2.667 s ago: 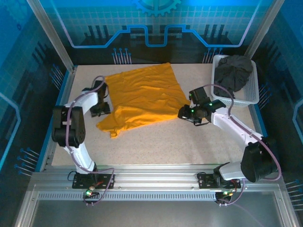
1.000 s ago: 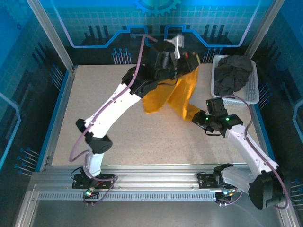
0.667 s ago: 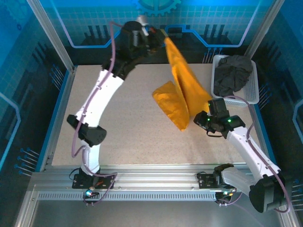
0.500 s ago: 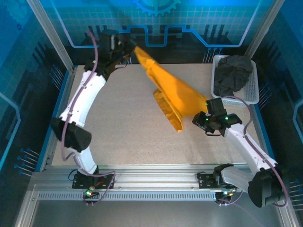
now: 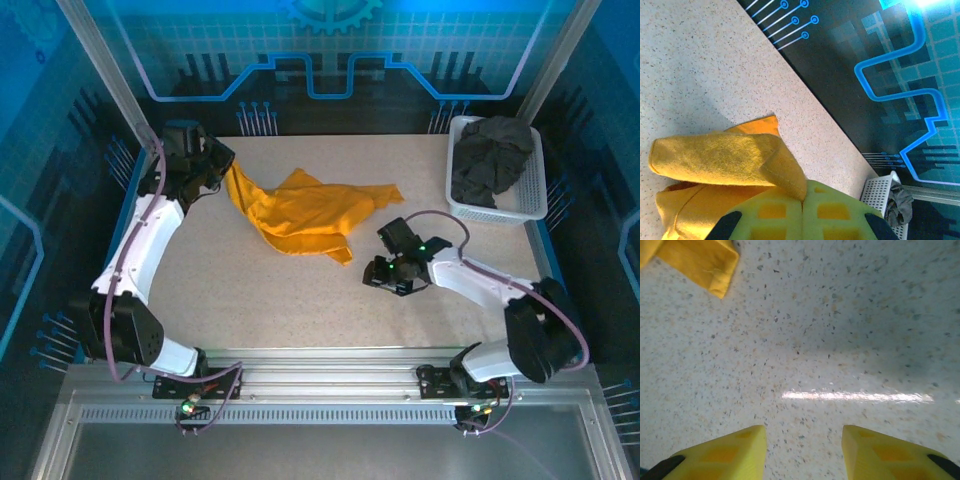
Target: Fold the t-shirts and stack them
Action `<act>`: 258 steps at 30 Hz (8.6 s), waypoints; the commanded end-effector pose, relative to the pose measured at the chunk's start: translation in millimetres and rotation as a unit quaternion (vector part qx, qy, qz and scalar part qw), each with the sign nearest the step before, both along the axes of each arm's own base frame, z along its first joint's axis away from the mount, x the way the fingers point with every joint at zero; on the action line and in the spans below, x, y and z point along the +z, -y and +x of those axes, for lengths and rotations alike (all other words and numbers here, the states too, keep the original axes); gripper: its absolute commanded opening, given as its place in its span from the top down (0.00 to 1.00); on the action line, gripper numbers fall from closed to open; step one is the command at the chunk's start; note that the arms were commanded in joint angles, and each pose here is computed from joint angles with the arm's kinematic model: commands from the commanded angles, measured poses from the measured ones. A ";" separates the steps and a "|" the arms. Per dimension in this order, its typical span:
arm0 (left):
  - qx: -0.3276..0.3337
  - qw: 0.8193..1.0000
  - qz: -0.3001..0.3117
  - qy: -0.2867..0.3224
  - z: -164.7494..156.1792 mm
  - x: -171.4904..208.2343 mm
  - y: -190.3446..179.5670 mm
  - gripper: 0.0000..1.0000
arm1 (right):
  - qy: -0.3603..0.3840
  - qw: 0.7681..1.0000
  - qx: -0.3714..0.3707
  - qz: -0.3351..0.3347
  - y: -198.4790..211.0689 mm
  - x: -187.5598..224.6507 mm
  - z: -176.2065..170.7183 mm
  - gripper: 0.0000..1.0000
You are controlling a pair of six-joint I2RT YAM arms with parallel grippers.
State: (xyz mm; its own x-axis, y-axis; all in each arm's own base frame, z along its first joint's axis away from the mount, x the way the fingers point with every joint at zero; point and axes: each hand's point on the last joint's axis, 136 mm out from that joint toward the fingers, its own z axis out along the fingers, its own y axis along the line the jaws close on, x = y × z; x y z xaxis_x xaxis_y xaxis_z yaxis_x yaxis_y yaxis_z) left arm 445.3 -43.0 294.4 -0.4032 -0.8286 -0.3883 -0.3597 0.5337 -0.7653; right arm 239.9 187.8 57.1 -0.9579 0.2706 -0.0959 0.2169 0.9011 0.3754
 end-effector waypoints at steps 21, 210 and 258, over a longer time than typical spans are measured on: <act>-0.039 0.998 0.007 0.049 -10.8 29.9 7.4 1.00 | -0.177 0.816 -0.521 0.180 -51.2 -17.1 107.1 0.54; 0.104 0.928 0.116 0.339 -159.1 303.6 -46.3 1.00 | 0.558 0.811 -0.175 -0.003 147.7 494.1 95.4 1.00; 0.056 0.989 -0.071 -0.113 -185.8 -75.0 -12.8 0.52 | 0.063 0.984 -0.164 -0.009 133.6 76.5 74.6 0.53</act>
State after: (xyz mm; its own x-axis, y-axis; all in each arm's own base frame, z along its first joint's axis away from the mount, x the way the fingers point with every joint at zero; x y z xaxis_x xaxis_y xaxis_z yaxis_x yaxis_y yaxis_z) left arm 271.6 -25.8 215.0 -0.3486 -0.9242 -0.1557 -0.5994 0.3476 -0.7210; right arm 335.5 47.8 155.3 -0.7561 0.5932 -0.2764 0.4376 0.7723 0.4606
